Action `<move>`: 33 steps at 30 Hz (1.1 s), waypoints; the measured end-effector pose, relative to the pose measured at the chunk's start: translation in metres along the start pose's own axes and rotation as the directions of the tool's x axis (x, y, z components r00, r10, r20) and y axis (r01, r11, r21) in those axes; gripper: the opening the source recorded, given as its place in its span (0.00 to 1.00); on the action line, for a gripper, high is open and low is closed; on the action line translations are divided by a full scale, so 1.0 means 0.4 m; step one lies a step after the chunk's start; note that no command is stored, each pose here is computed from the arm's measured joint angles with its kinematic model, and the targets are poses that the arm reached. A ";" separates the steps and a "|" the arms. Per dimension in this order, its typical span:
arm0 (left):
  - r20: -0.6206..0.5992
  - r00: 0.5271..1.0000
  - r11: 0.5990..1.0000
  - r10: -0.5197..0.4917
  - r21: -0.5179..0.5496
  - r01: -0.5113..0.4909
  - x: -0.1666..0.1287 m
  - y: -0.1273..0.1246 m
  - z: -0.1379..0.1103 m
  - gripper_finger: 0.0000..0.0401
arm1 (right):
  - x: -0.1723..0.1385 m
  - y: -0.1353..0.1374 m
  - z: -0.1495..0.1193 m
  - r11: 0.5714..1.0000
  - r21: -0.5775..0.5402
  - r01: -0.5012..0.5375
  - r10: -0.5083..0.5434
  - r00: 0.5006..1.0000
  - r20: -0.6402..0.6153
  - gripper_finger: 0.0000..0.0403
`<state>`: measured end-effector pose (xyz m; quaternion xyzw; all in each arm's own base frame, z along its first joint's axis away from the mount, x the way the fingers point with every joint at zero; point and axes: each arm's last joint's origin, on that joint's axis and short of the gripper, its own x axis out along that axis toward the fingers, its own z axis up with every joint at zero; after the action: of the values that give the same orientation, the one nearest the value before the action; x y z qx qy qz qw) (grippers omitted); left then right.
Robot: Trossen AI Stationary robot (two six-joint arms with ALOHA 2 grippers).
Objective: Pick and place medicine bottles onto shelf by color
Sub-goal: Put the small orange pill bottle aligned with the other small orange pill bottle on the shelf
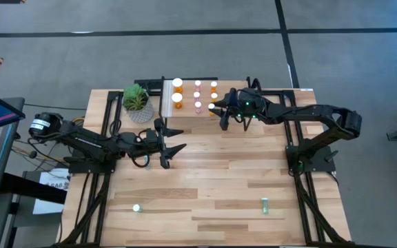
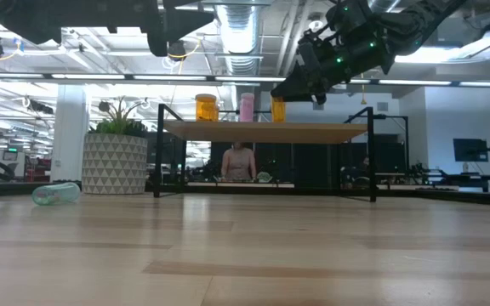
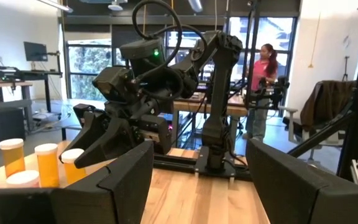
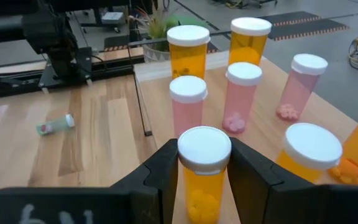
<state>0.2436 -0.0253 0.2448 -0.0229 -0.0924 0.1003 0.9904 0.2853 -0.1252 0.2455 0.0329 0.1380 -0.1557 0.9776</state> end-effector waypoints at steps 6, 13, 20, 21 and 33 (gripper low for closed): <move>-0.006 1.000 1.000 0.000 0.005 0.000 0.000 0.000 -0.002 0.61 | -0.031 0.007 -0.009 1.000 0.002 -0.004 0.004 1.000 0.028 0.35; -0.007 1.000 1.000 -0.001 0.009 0.001 0.000 0.000 -0.002 0.61 | -0.095 0.007 -0.025 1.000 0.018 0.000 -0.004 0.982 0.190 0.35; -0.006 1.000 1.000 0.000 0.008 0.000 0.000 0.000 -0.002 0.61 | -0.088 0.002 -0.037 1.000 0.018 0.008 -0.011 0.983 0.181 0.35; -0.006 1.000 1.000 0.000 0.008 0.000 0.000 0.000 -0.002 0.61 | -0.088 0.002 -0.039 1.000 0.019 0.008 -0.011 0.984 0.177 0.35; -0.006 1.000 1.000 0.000 -0.001 0.000 0.000 0.000 -0.002 0.61 | -0.088 0.005 -0.035 0.995 0.051 0.085 -0.093 0.978 0.186 0.35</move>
<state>0.2438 -0.0254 0.2442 -0.0237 -0.0896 0.1002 0.9906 0.2501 -0.1116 0.2417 0.0326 0.0432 -0.2048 0.9773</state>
